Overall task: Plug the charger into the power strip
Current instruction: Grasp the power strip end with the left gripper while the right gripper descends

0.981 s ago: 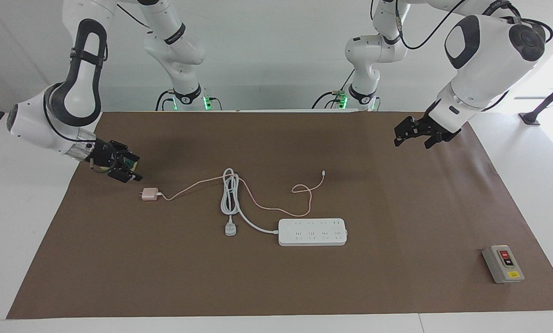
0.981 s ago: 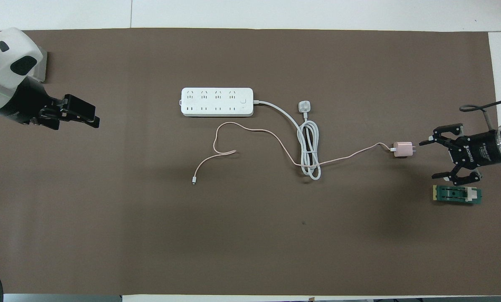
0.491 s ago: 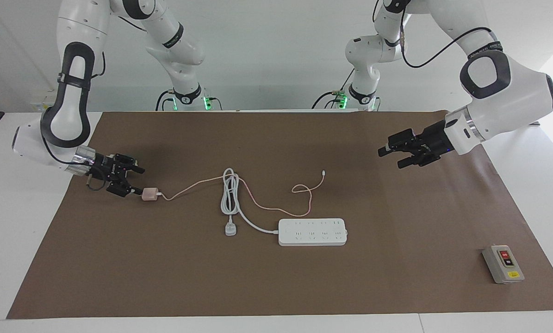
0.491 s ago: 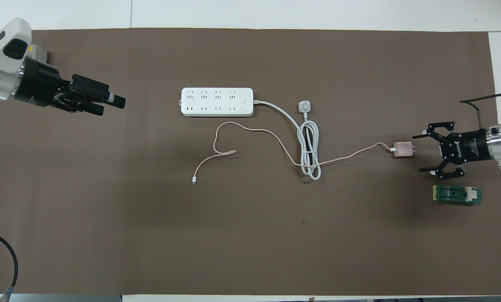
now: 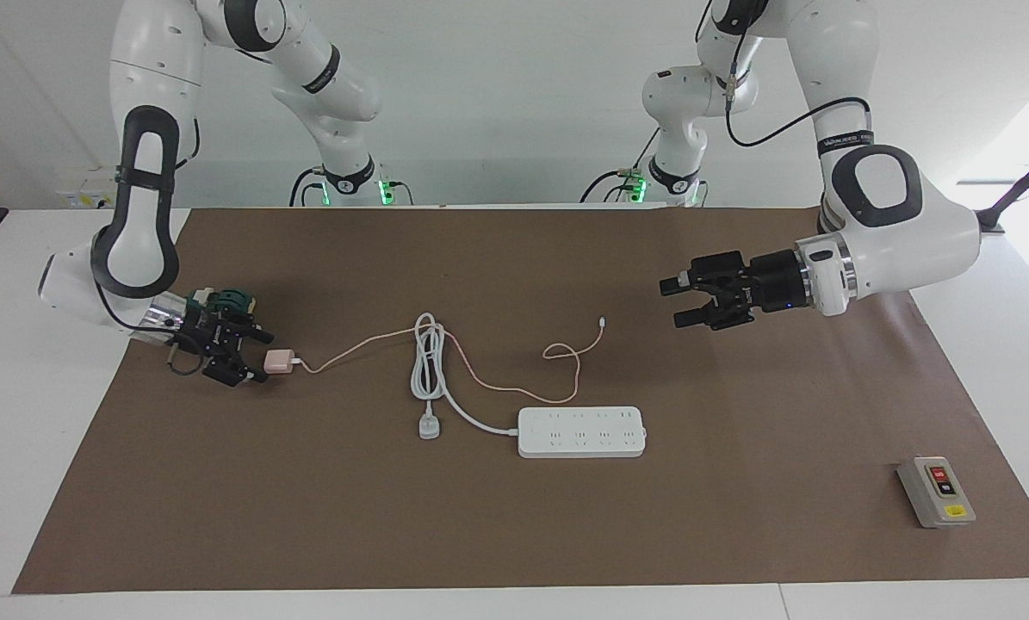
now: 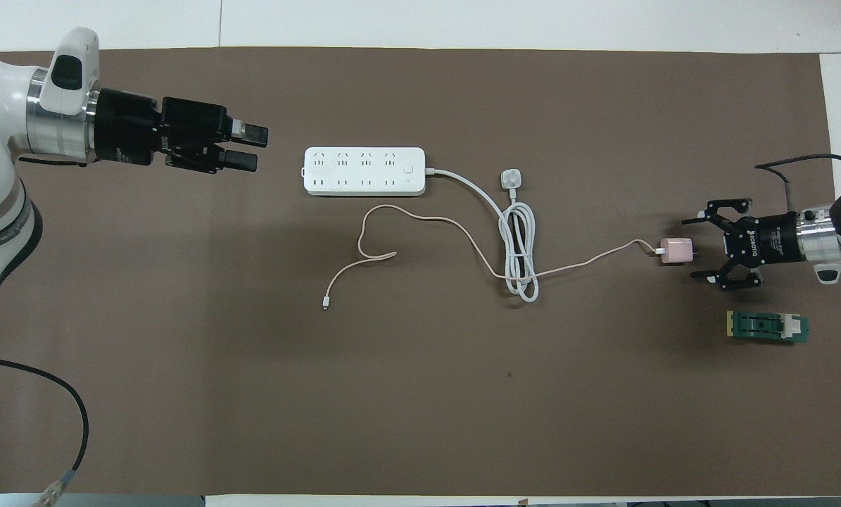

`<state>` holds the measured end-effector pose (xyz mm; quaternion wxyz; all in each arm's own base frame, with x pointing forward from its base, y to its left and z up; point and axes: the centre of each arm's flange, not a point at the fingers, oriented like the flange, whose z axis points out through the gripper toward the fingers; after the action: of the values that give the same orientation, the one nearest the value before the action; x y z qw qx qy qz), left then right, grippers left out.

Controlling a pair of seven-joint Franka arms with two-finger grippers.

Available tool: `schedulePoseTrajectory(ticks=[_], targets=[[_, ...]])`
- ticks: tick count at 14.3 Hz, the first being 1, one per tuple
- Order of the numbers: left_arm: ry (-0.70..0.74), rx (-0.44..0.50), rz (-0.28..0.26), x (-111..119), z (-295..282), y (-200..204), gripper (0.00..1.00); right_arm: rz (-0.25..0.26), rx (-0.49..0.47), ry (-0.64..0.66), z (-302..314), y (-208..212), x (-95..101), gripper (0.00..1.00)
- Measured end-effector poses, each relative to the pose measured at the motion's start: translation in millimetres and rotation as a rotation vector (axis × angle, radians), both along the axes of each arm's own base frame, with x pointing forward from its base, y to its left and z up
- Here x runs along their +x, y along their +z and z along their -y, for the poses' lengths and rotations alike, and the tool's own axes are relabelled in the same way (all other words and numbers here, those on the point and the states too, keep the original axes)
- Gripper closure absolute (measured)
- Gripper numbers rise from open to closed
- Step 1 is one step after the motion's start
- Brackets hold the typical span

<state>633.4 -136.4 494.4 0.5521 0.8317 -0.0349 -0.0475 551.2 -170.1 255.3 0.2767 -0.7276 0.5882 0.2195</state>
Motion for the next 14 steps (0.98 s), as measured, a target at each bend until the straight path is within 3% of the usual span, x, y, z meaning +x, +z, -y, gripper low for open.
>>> schedulePoseTrajectory(ticks=[5,9,12,13,14], targets=[[0.028,-0.203,0.005,2.0,23.1,2.5,0.0,0.021,0.002,-0.013,-5.3,-12.2,4.2,0.0],[0.033,-0.296,0.009,11.2,49.6,-45.9,0.0,0.021,0.004,-0.011,-5.5,-13.5,3.0,0.07],[0.044,-0.343,-0.052,16.1,69.8,-99.8,0.0,0.054,0.017,-0.009,-6.0,-18.3,0.1,0.41],[0.045,-0.349,-0.075,15.8,76.5,-115.3,0.0,0.061,0.02,-0.011,-6.0,-17.7,0.5,0.48],[0.045,-0.349,-0.099,14.7,82.2,-129.5,0.0,0.062,0.02,-0.01,-6.1,-17.8,0.5,0.48]])
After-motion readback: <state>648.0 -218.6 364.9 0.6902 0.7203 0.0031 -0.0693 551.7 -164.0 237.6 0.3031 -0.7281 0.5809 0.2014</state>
